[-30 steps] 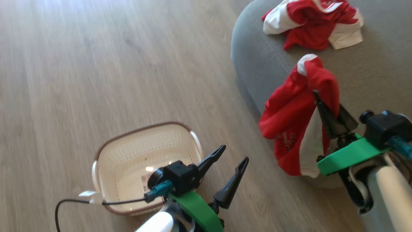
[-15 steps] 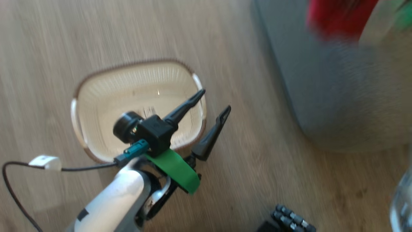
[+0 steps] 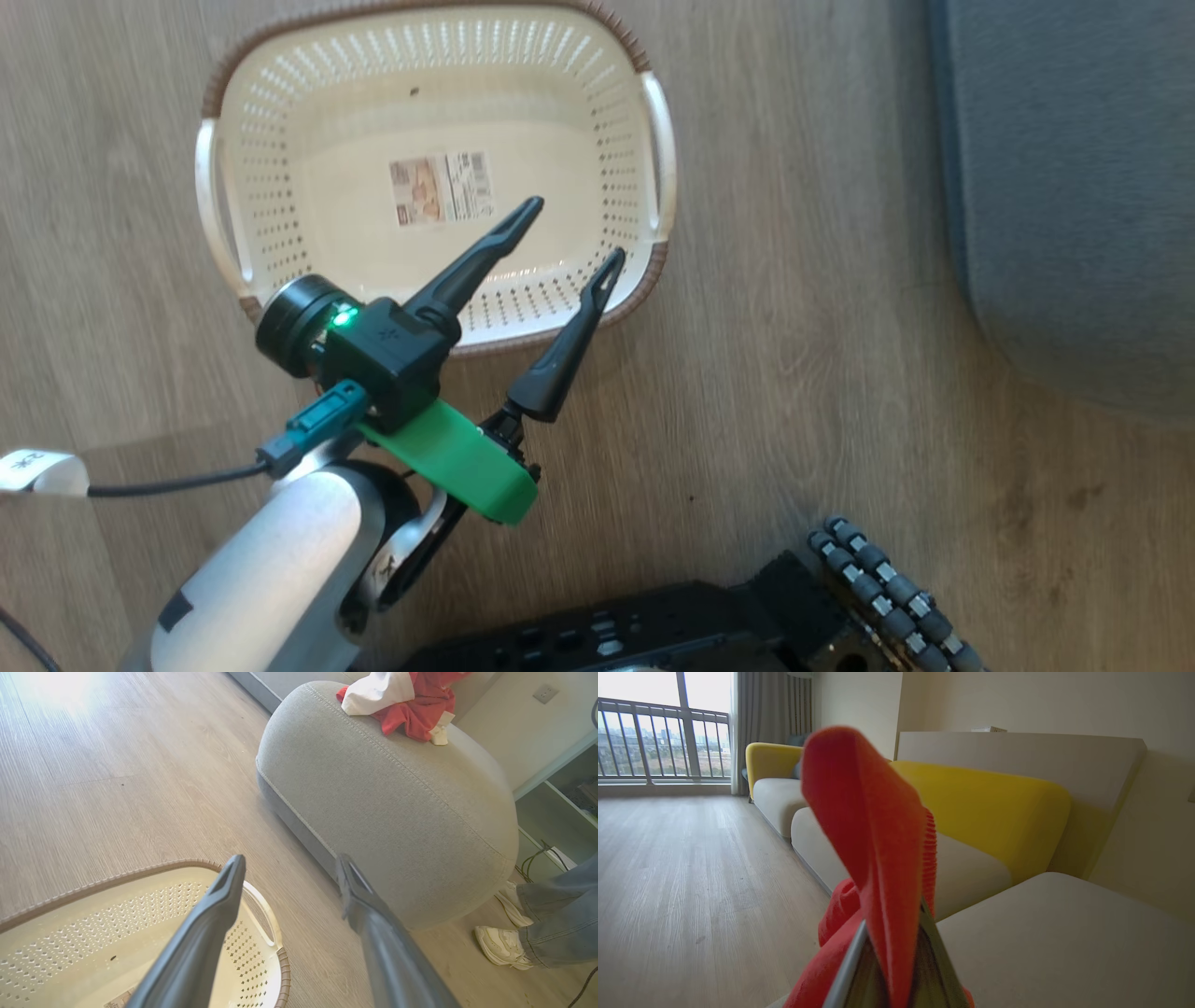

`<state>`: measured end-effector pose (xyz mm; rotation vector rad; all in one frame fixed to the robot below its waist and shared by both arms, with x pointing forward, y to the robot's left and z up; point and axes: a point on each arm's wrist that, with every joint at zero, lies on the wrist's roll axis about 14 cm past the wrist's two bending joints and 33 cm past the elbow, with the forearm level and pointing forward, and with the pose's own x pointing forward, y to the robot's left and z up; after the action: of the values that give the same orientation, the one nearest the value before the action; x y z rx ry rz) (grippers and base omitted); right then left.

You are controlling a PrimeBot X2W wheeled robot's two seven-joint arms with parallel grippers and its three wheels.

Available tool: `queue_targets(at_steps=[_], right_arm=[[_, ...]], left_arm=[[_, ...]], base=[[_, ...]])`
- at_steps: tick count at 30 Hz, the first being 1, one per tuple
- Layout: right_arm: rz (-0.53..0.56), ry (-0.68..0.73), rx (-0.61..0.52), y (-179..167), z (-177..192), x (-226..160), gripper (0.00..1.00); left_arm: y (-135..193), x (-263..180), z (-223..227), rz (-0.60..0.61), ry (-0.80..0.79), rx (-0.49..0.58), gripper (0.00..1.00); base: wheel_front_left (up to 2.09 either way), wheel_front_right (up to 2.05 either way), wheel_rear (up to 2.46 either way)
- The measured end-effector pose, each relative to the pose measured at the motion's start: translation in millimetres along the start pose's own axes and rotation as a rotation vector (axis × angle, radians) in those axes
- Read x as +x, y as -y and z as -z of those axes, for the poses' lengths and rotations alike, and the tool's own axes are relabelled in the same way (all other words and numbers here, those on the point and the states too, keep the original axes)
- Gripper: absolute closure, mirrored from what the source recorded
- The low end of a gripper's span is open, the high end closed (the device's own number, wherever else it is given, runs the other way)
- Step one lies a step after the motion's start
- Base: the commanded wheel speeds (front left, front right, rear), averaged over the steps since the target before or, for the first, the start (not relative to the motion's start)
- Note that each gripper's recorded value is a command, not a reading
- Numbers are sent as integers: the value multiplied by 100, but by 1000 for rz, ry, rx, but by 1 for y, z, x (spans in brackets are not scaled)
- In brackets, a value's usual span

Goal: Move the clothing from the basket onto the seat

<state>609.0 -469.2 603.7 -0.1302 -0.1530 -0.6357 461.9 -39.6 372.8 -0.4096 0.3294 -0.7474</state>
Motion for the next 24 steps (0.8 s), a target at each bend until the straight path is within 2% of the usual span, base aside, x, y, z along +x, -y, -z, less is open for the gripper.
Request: queue_targets(at_steps=[2,3,4,6,8,12,18,21,24], right_arm=[[28,-93,-18,4,49,-10,100],[28,-93,-18,4,49,-10,90],[31,-155,-30,4,77,-19,76],[27,-281,-58,3,129,-45,57],[19,-351,-70,3,156,-66,0],[18,-306,-89,9,138,-64,0],[-58,-275,-118,6,102,-65,0],[-94,-285,-162,19,93,-81,0],[-129,-324,-197,36,98,-114,0]], left_arm=[[-7,-1,7,-18,-12,-13,0],[-7,-1,7,-18,-12,-13,0],[-10,-1,10,-27,-18,-21,0],[-11,-3,13,-34,-22,-29,0],[-8,-4,10,-34,-14,-27,0],[-8,-4,-4,-47,21,-2,0],[-1,-7,-28,-54,71,14,0],[10,-12,-34,-51,78,11,0],[22,-19,-41,-53,92,13,0]], base=[[0,0,0],[0,0,0],[0,0,0],[0,0,0],[0,0,0],[0,0,0],[0,0,0],[0,0,0],[0,0,0]])
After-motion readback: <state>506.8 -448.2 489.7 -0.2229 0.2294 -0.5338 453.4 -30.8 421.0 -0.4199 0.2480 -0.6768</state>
